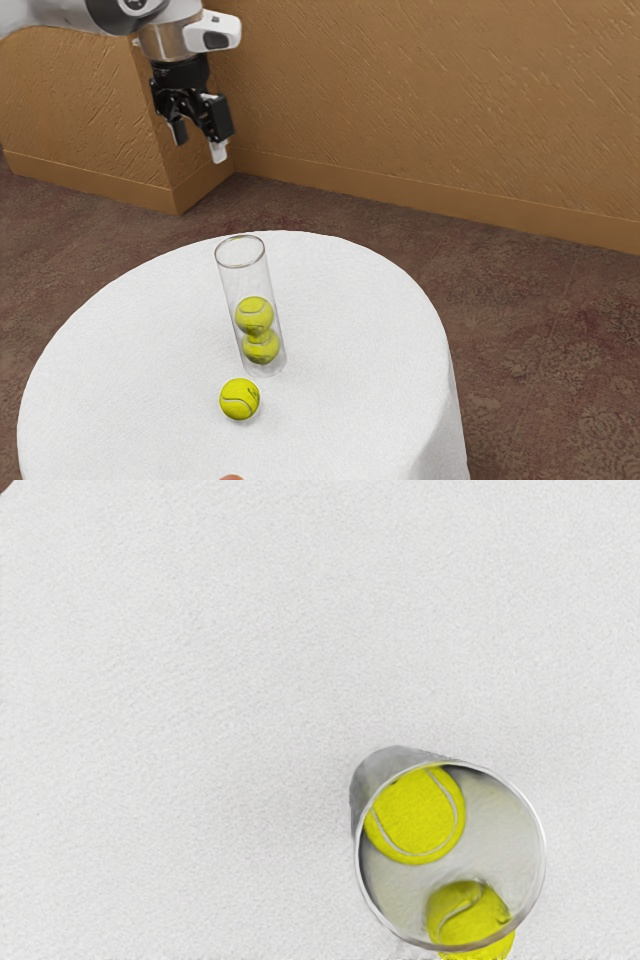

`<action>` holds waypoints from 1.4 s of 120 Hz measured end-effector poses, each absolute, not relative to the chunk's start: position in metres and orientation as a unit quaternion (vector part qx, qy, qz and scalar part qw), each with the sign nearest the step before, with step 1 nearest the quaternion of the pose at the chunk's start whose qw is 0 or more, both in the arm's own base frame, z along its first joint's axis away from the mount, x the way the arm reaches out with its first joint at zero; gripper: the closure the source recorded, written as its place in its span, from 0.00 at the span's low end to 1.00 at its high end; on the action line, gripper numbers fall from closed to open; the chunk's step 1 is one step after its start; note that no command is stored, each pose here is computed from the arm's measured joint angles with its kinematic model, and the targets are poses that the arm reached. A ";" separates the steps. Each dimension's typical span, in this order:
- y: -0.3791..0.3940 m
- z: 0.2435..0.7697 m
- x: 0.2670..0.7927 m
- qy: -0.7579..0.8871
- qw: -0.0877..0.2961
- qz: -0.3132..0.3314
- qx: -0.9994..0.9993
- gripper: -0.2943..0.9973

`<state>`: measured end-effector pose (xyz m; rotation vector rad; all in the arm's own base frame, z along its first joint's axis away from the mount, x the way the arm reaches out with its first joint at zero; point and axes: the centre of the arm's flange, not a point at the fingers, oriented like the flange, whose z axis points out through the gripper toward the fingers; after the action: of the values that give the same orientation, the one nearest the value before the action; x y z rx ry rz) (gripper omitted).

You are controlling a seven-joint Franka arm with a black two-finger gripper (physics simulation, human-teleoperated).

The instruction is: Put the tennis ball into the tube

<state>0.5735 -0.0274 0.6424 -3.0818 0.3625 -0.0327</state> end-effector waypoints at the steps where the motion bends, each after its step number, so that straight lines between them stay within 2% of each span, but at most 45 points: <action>1: -0.027 0.642 0.573 0.117 0.019 -0.010 -0.993 0.23; 37: -0.028 0.637 0.572 0.121 0.020 -0.001 -0.992 0.23; 61: -0.023 0.620 0.514 0.123 0.011 0.027 -0.992 0.23; 84: -0.026 0.556 0.457 0.127 0.002 0.057 -0.990 0.23; 123: -0.046 0.455 0.398 0.109 -0.019 0.056 -0.992 0.23; 168: -0.075 0.381 0.396 0.062 -0.015 0.036 -0.997 0.23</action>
<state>0.3963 -0.0753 0.3809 -3.1633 0.1967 0.1136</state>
